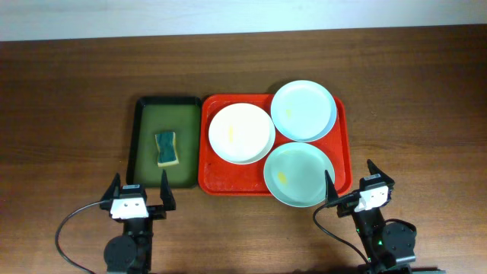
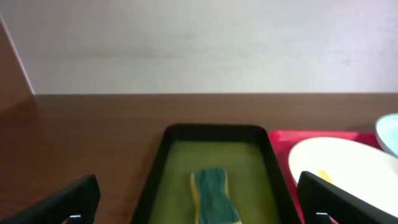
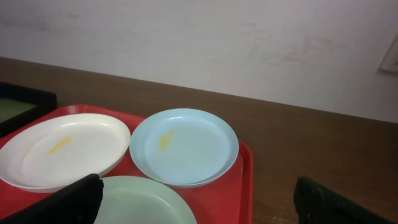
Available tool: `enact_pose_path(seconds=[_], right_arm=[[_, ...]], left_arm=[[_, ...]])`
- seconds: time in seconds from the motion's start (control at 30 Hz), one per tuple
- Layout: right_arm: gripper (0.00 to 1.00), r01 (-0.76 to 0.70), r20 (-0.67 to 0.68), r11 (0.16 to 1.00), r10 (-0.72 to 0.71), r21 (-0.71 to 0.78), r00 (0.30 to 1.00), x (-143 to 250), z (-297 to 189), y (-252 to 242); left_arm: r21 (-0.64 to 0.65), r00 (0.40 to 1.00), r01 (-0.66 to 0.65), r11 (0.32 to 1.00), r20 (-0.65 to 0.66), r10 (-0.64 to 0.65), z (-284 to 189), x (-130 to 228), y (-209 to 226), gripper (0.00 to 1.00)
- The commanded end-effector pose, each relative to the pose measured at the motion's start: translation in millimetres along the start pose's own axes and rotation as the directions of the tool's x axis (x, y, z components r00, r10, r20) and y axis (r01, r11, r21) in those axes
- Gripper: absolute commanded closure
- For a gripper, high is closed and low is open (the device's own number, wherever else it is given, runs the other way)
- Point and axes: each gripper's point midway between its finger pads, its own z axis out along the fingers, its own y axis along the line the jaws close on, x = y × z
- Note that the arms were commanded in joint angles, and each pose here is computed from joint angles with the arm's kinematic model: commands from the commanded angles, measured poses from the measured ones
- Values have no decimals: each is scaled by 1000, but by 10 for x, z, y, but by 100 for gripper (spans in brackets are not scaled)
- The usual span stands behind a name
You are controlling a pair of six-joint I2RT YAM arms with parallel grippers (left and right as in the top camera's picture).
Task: Clean dirty plates on tray and stack at the side
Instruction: 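Reach left gripper to the sponge and right gripper to the white plate rim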
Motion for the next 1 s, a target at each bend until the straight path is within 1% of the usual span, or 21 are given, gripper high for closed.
enact_pose_path(seconds=[0.0, 0.17, 0.23, 0.3, 0.37, 0.47, 0.5, 0.53, 0.57, 0.6, 0.63, 0.67, 0.7, 0.73, 0.77, 0.8, 0.83, 0.87, 0.9, 0.93, 0.97], right_arm=[[1, 6, -7, 1000, -6, -12, 1000, 32, 3, 22], [1, 6, -7, 1000, -6, -12, 1000, 32, 3, 22], [1, 6, -7, 1000, -6, -12, 1000, 32, 3, 22], [1, 6, -7, 1000, -6, -12, 1000, 32, 3, 22], [1, 6, -7, 1000, -6, -13, 1000, 32, 3, 23], [1, 6, -7, 1000, -6, -13, 1000, 32, 3, 23], [1, 6, -7, 1000, -6, -13, 1000, 32, 3, 23], [2, 6, -7, 1000, -6, -13, 1000, 32, 3, 23], [1, 6, -7, 1000, -6, -12, 1000, 32, 3, 22], [2, 6, -7, 1000, -6, -12, 1000, 32, 3, 22], [1, 6, -7, 1000, -6, -13, 1000, 32, 3, 23], [1, 6, -7, 1000, -6, -13, 1000, 32, 3, 23], [1, 6, -7, 1000, -6, -12, 1000, 32, 3, 22], [1, 6, -7, 1000, -6, -13, 1000, 32, 3, 23], [1, 6, -7, 1000, -6, -13, 1000, 32, 3, 23], [1, 6, -7, 1000, -6, -12, 1000, 32, 3, 22], [1, 6, -7, 1000, -6, -13, 1000, 32, 3, 23], [1, 6, -7, 1000, -6, -12, 1000, 32, 3, 22], [1, 6, -7, 1000, -6, -13, 1000, 32, 3, 23], [1, 6, -7, 1000, -6, -12, 1000, 32, 3, 22], [1, 6, -7, 1000, -6, -13, 1000, 32, 3, 23]], left_arm=[[54, 1000, -16, 998, -17, 17, -6, 46, -95, 1], [55, 1000, -15, 998, -1, 15, -5, 8, -97, 1], [54, 997, -8, 998, 81, 4, -16, -206, -95, 1], [77, 994, -9, 997, 107, 0, -87, -450, -126, 1], [90, 999, -13, 996, 52, 8, -215, -650, -129, 1], [111, 1000, -15, 994, 4, 15, -379, -1143, -141, 1], [140, 1000, -16, 990, -25, 19, -384, -1289, -190, 1], [160, 998, -14, 987, -58, 24, -368, -1377, -226, 0], [181, 991, -10, 983, -129, 34, -318, -1450, -269, 1], [205, 973, -1, 979, -227, 49, -239, -1485, -321, 1], [246, 938, -8, 969, -334, 93, -149, -1475, -394, 1], [292, 865, -1, 956, -479, 148, -44, -1379, -469, 1], [291, 798, 18, 957, -580, 161, 15, -1277, -477, 1], [287, 713, 39, 957, -679, 174, 137, -1164, -494, 1], [288, 637, 64, 955, -749, 183, 191, -1021, -521, 1], [306, 592, 104, 946, -784, 188, 247, -913, -596, 1], [314, 574, 125, 941, -796, 189, 273, -859, -635, 1], [316, 535, 149, 937, -823, 192, 334, -735, -673, 1], [310, 512, 150, 939, -837, 194, 388, -656, -674, 24], [307, 497, 153, 939, -845, 195, 420, -604, -679, 83], [242, 458, 157, 957, -877, 147, 473, -500, -633, 100]])
